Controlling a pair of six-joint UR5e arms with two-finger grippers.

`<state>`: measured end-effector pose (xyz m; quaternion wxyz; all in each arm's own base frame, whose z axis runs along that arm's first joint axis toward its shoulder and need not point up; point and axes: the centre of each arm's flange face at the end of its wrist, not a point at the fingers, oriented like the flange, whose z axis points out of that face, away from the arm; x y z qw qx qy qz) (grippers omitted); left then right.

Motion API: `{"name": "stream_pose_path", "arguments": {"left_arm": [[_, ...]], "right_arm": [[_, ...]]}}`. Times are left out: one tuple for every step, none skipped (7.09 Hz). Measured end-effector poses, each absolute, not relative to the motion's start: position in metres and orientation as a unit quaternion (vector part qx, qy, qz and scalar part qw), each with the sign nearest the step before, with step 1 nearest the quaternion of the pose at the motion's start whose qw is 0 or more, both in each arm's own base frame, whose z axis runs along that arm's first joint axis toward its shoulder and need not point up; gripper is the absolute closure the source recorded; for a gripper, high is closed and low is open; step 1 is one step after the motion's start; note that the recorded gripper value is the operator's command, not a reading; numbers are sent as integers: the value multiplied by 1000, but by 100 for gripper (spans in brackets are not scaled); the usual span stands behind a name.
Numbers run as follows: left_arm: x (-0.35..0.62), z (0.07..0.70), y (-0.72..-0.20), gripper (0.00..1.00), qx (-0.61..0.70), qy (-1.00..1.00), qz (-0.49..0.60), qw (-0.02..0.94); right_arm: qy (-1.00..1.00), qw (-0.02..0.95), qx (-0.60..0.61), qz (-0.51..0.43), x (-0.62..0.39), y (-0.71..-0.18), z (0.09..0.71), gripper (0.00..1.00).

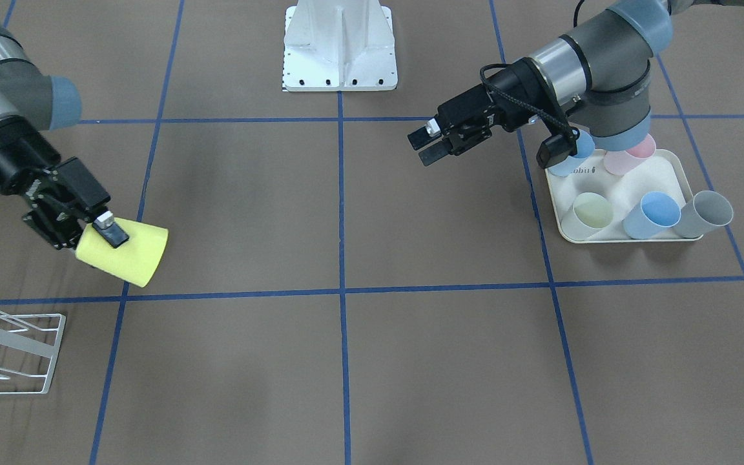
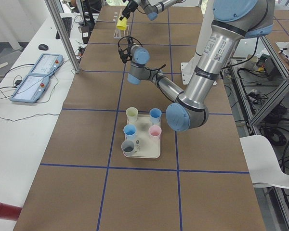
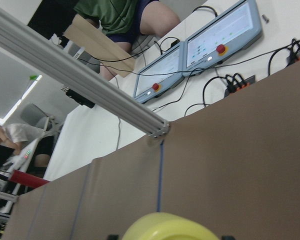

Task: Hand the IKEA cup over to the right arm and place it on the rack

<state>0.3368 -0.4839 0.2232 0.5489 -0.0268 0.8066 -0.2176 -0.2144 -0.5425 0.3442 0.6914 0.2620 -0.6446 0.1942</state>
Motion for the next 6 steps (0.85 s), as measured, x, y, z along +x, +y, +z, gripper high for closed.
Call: {"name": "stream_pose_path", "arguments": {"left_arm": [[317,231,-502,0,-4,782,-204,590],[295,243,-519,0,14,756,-187,627],[279,255,-532,0,30,732,-179,656],[261,265,-546,0,45,711,-182,678],[241,273,-560,0,60,689,-186,698],[223,286,-569,0,74,668,-184,718]], "right_arm": [[-596,736,277,162,-173,-560,356,100],[-550,773,290,124,-135,-568,372,100],[-502,807,301,83,-104,-568,392,100],[-456,835,305,42,-82,-566,406,100],[-416,860,297,6,-65,-564,410,100],[-386,880,277,-22,-55,-558,411,100]]}}
